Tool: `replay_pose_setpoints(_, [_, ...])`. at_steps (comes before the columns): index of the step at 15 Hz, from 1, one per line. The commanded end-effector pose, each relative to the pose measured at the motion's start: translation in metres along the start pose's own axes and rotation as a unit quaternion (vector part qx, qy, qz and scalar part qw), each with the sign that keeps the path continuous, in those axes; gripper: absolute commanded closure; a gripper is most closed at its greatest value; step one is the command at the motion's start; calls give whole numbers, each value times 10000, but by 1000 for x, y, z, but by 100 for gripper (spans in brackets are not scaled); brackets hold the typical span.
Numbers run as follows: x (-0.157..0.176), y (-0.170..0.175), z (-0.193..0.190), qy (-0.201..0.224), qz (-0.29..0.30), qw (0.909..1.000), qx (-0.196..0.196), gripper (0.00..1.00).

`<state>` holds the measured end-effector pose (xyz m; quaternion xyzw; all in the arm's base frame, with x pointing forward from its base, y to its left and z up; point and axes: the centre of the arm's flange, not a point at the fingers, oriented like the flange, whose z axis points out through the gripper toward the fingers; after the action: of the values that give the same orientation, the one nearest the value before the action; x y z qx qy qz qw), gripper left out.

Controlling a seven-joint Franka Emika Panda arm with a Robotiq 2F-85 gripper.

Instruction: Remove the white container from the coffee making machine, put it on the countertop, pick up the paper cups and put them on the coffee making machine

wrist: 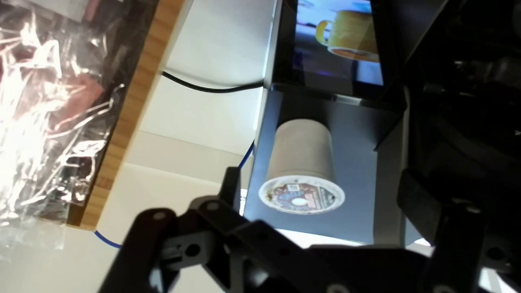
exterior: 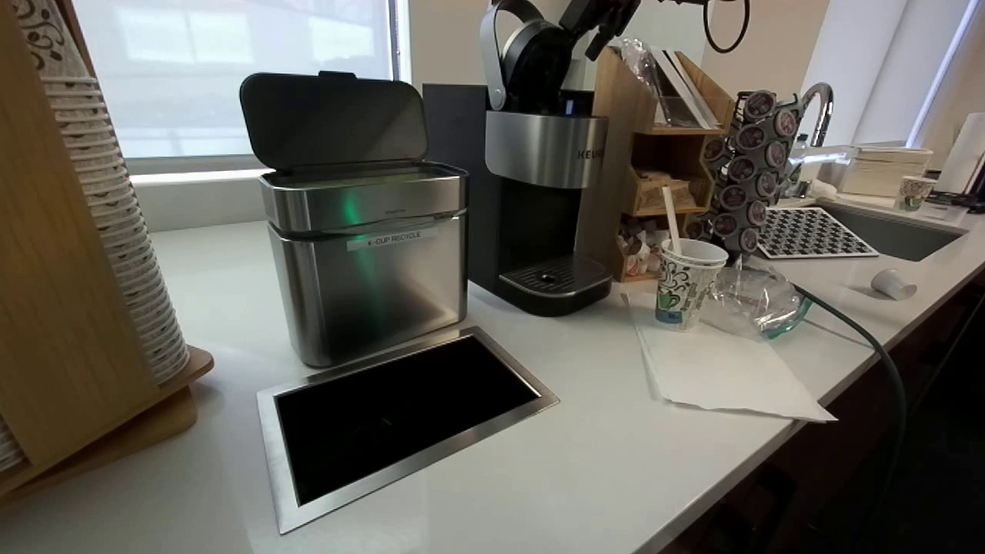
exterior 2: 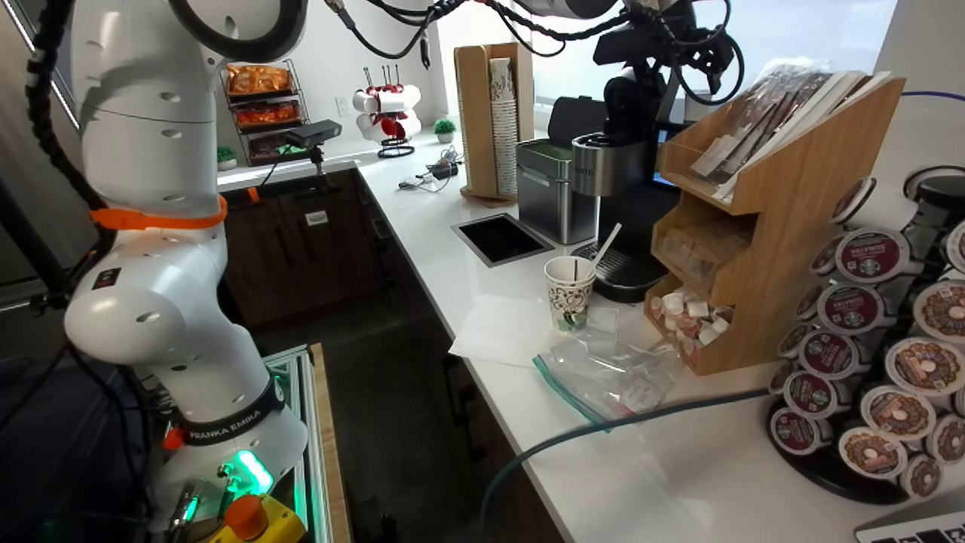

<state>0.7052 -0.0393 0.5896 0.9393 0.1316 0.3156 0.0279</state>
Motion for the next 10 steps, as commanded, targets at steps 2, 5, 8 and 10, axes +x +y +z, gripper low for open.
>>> replay_pose_setpoints(2, [5, 5, 9, 175, 6, 9998, -12, 23])
replay_pose_setpoints(5, [5, 6, 11, 191, 10, 9998, -27, 37])
replay_pose_setpoints(8, [4, 9, 13, 195, 46, 9998, -55, 25])
replay_pose_setpoints(10, [4, 10, 15, 188, 50, 9998, -60, 24])
